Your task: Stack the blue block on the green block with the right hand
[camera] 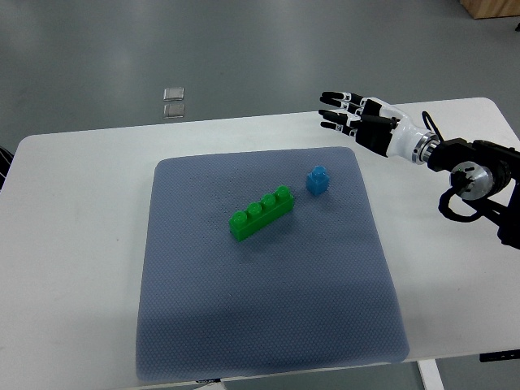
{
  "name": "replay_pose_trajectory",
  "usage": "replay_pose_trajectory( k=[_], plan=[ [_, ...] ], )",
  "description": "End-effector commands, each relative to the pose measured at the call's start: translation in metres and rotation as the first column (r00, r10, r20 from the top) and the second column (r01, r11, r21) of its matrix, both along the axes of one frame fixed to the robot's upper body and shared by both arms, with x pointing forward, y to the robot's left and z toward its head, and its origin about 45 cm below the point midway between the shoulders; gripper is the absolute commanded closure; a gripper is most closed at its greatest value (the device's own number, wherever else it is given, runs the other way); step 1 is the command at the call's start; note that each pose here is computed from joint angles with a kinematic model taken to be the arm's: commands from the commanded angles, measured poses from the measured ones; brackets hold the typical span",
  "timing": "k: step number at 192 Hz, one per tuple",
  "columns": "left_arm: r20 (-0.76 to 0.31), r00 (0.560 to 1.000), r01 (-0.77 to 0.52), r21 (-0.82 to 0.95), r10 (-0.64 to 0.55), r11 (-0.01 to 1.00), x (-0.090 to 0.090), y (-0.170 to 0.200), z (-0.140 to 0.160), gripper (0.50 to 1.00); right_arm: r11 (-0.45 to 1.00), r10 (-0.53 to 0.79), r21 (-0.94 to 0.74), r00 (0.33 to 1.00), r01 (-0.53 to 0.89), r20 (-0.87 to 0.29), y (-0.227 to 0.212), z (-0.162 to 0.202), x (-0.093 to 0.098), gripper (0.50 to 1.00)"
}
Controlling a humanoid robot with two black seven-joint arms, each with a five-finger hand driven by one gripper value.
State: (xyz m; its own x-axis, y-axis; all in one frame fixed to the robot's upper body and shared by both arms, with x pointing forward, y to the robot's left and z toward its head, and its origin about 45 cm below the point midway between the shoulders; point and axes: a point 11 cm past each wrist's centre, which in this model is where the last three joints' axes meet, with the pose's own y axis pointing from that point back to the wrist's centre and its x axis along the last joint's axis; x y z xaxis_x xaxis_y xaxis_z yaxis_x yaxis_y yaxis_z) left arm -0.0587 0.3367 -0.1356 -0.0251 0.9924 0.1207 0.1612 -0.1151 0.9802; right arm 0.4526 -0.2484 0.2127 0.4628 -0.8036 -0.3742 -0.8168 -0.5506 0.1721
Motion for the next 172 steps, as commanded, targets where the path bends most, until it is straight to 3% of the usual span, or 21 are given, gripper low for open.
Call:
replay_pose_trajectory(
  k=[1,25,28,90,152,153,172],
  plan=[
    [0.001,1.0,-0.001,-0.006,0.001,1.0,0.0,-0.002,0.0,0.5,0.998,0.044,-0.046,0.999,-0.043,0.023,0.006,0.001,-0.001,0.576],
    [0.001,1.0,-0.001,-0.006,0.001,1.0,0.0,-0.002,0.0,0.5,0.99,0.09,-0.113,0.994,-0.083,0.058,0.011,0.006,0.001,0.579],
    [0.0,1.0,0.0,-0.001,0.0,1.0,0.0,-0.001,0.0,0.5,0.976,0.138,-0.184,0.986,-0.12,0.089,0.015,0.009,0.001,0.581],
    [0.0,1.0,0.0,-0.001,0.0,1.0,0.0,-0.001,0.0,0.5,0.866,0.342,-0.46,0.904,-0.196,0.259,0.028,0.049,0.013,0.583],
    [0.0,1.0,0.0,-0.001,0.0,1.0,0.0,-0.001,0.0,0.5,0.666,0.531,-0.709,0.814,-0.231,0.234,0.034,0.043,0.01,0.583],
    [0.0,1.0,0.0,-0.001,0.0,1.0,0.0,-0.001,0.0,0.5,0.613,0.567,-0.758,0.792,-0.222,0.226,0.033,0.041,0.009,0.585],
    [0.0,1.0,0.0,0.0,0.0,1.0,0.0,0.0,0.0,0.5,0.526,0.608,-0.831,0.764,-0.183,0.217,0.034,0.036,0.01,0.585]
  ],
)
